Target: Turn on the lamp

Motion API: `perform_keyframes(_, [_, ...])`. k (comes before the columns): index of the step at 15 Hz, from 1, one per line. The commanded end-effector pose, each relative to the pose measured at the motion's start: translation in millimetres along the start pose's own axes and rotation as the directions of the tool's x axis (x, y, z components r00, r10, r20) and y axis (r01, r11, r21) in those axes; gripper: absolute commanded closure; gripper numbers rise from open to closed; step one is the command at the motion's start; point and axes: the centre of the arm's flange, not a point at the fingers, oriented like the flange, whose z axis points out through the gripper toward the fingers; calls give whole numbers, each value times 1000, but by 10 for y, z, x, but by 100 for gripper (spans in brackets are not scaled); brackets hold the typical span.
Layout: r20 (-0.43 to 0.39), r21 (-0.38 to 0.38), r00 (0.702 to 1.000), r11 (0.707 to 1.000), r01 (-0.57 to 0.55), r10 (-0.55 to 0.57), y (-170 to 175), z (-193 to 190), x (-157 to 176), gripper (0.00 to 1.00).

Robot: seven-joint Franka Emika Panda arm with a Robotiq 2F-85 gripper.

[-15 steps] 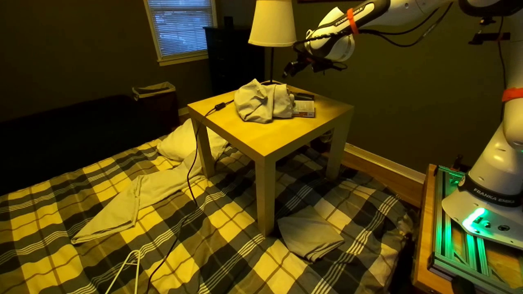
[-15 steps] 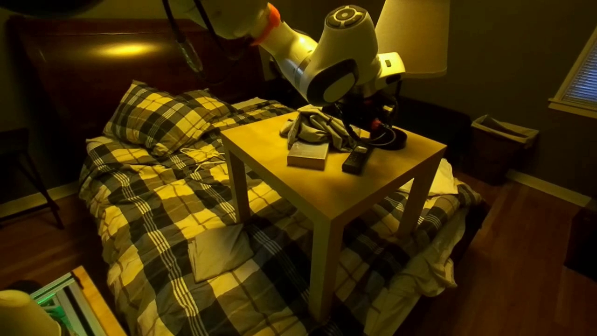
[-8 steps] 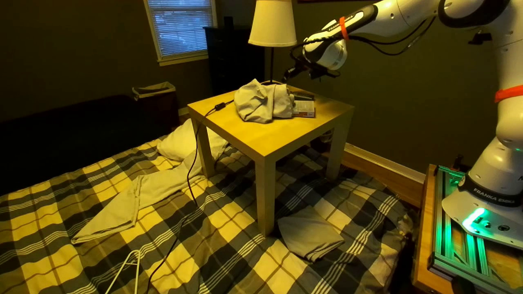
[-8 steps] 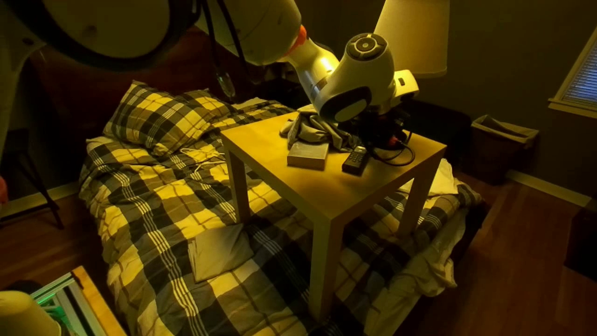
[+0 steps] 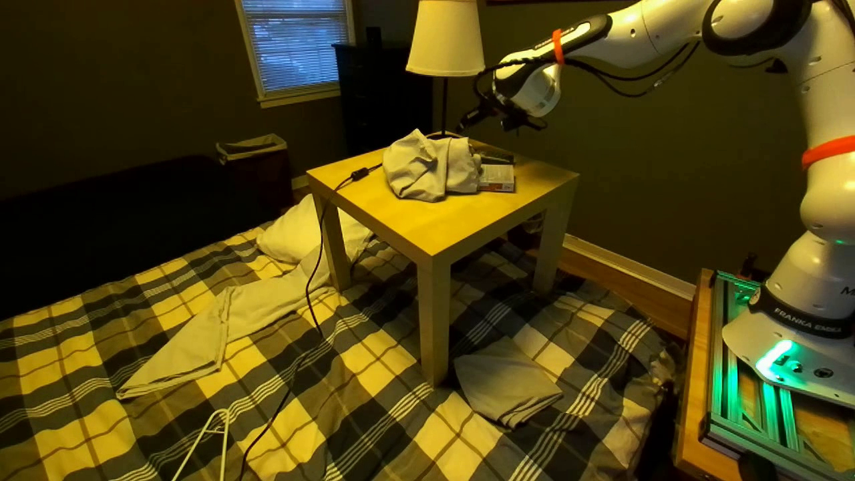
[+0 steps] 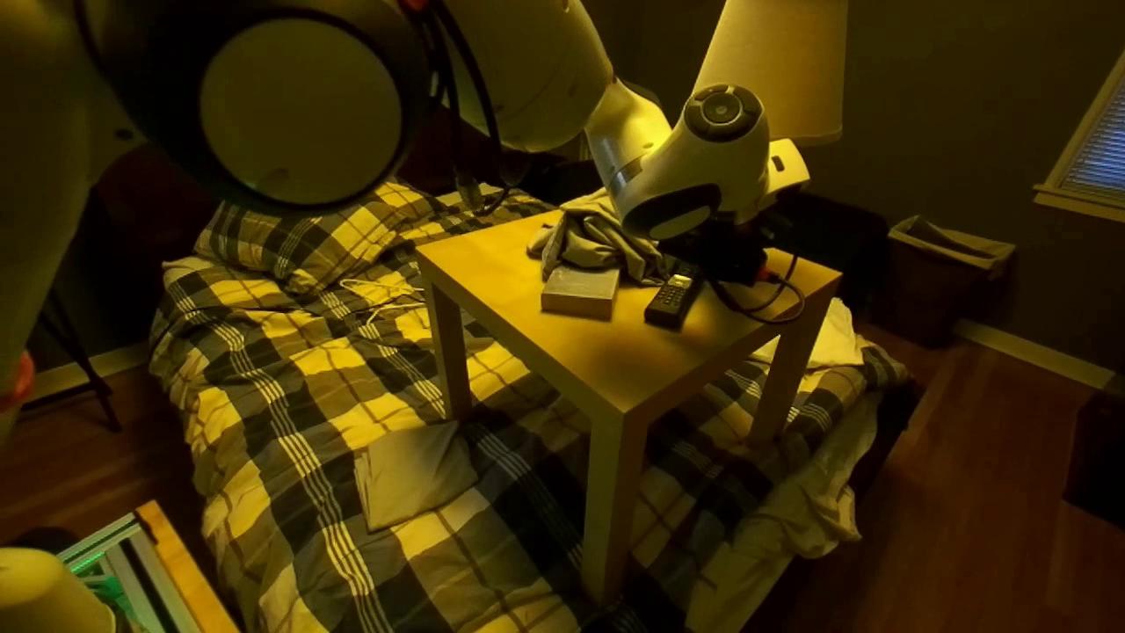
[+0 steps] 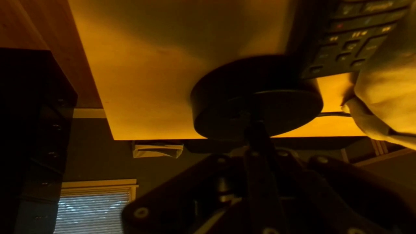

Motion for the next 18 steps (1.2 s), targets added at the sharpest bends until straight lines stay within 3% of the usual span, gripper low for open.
perform_keyframes(1, [-52, 15, 999, 1000, 6, -5, 95, 164, -23, 100])
perform_keyframes(18, [-82, 28, 996, 999, 21, -18, 152, 346, -58, 100])
